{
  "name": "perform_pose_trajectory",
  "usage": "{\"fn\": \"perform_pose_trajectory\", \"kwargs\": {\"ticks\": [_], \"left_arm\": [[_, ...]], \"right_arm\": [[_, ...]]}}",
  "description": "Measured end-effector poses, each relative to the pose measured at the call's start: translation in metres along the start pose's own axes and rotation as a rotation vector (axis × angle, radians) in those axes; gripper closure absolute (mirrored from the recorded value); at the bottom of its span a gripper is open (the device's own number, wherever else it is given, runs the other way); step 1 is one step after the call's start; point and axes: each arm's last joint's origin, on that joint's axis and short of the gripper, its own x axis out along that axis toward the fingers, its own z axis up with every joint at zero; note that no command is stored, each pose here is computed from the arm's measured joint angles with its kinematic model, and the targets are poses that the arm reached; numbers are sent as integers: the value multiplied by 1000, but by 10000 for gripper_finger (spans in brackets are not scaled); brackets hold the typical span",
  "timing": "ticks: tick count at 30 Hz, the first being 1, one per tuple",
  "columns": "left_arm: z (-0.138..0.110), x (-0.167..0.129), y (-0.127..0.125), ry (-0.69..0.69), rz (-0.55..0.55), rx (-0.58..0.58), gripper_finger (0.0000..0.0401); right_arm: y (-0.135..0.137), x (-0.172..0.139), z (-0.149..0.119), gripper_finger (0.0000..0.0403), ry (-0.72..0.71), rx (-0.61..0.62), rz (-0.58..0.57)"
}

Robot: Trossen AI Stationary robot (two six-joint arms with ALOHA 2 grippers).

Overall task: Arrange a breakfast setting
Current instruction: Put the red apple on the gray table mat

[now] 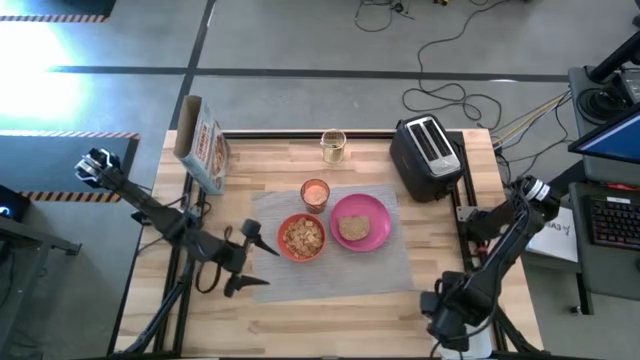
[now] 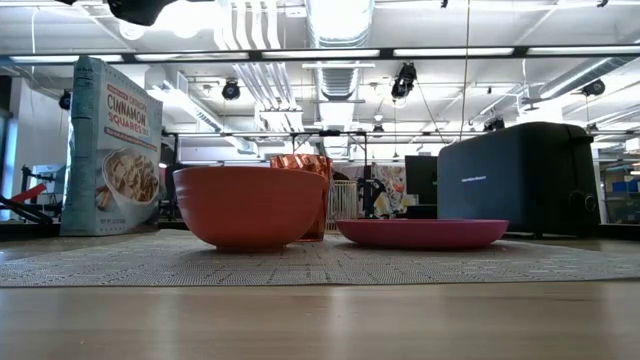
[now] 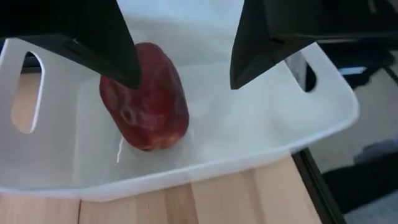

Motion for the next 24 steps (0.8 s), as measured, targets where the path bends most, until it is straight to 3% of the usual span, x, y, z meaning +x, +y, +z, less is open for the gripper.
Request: {"fn": "perform_pose_trajectory", "kwargs": {"ticks": [8,13,24], "left_arm": [[22,10,0,83,-13,23,65],[13,15,-3,131,-23,45,65],[13,9,-1,102,-18,37,65]], "right_arm": [[-7,15,-7,158,28,-61,-66],[-19,28,-8,158,53,-86,-121],[-29,39,-9,158,55,-119,-153]]}}
